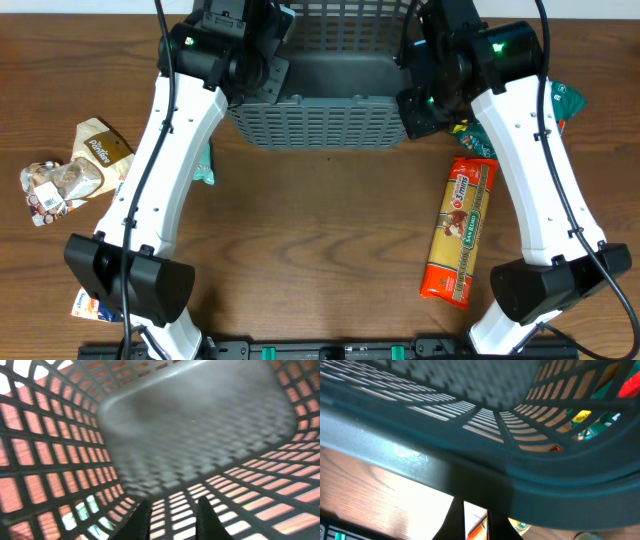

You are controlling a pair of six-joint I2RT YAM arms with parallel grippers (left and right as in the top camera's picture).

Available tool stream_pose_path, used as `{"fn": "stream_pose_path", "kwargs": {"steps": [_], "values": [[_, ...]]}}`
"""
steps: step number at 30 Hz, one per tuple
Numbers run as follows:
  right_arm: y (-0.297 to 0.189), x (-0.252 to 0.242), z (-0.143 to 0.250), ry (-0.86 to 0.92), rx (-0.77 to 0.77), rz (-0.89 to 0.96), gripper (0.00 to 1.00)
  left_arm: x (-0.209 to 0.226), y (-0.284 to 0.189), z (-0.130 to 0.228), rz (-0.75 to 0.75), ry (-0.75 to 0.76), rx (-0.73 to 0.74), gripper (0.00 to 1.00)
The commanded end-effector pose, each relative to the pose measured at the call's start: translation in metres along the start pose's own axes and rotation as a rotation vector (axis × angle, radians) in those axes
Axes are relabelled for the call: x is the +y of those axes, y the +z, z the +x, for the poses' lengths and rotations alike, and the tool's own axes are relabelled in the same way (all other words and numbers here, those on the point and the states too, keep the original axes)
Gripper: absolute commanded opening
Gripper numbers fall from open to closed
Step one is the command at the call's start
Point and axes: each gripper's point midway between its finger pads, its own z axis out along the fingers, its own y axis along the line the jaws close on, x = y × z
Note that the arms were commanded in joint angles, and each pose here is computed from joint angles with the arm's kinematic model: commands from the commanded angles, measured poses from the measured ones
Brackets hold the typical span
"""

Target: Pack container

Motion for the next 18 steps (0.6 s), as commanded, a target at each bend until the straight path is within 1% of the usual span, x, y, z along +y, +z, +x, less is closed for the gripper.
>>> {"fn": "stream_pose_path", "kwargs": {"steps": [1,2,3,4,5,6,8,10,11,12,13,15,16,17,18], "values": [[0.0,0.004,0.004,0.003,0.016,-0.041,0.01,0.011,-0.007,0.002,-0.076,0.005,0.004,0.25],[-0.001,0.007,0.006,0.004,0.02,-0.061,0.01,0.012,-0.011,0.0,-0.077,0.005,-0.006,0.33],[-0.003,0.01,0.009,0.004,0.025,-0.078,0.01,0.012,-0.014,-0.001,-0.078,0.005,-0.015,0.43],[-0.005,0.012,0.011,0.005,0.029,-0.088,0.03,0.012,-0.019,-0.002,-0.079,0.004,-0.025,0.47],[-0.008,0.014,0.014,0.006,0.032,-0.097,0.14,0.012,-0.024,-0.003,-0.081,0.004,-0.038,0.5],[-0.012,0.016,0.017,0.006,0.033,-0.105,0.22,0.012,-0.03,-0.005,-0.084,0.006,-0.053,0.53],[-0.021,0.017,0.022,0.004,0.024,-0.105,0.36,0.012,-0.044,-0.007,-0.087,0.007,-0.081,0.64],[-0.033,0.018,0.026,0.0,-0.002,-0.106,0.45,0.011,-0.06,-0.01,-0.091,0.007,-0.118,0.68],[-0.041,0.019,0.028,0.002,-0.026,-0.105,0.51,0.011,-0.07,-0.011,-0.094,0.007,-0.14,0.69],[-0.048,0.019,0.03,0.002,-0.046,-0.106,0.58,0.011,-0.08,-0.012,-0.096,0.006,-0.159,0.73],[-0.056,0.02,0.032,-0.001,-0.069,-0.108,0.64,0.011,-0.089,-0.012,-0.098,0.006,-0.178,0.82],[-0.072,0.021,0.037,-0.006,-0.117,-0.107,0.78,0.01,-0.109,-0.011,-0.102,0.005,-0.212,0.92],[-0.081,0.021,0.039,-0.01,-0.148,-0.106,0.91,0.011,-0.12,-0.008,-0.11,0.004,-0.223,1.0],[-0.089,0.022,0.04,-0.014,-0.18,-0.104,0.99,0.013,-0.127,-0.005,-0.128,0.0,-0.227,0.99],[-0.099,0.022,0.04,-0.023,-0.223,-0.102,0.99,0.021,-0.137,0.002,-0.174,-0.023,-0.226,0.99]]}}
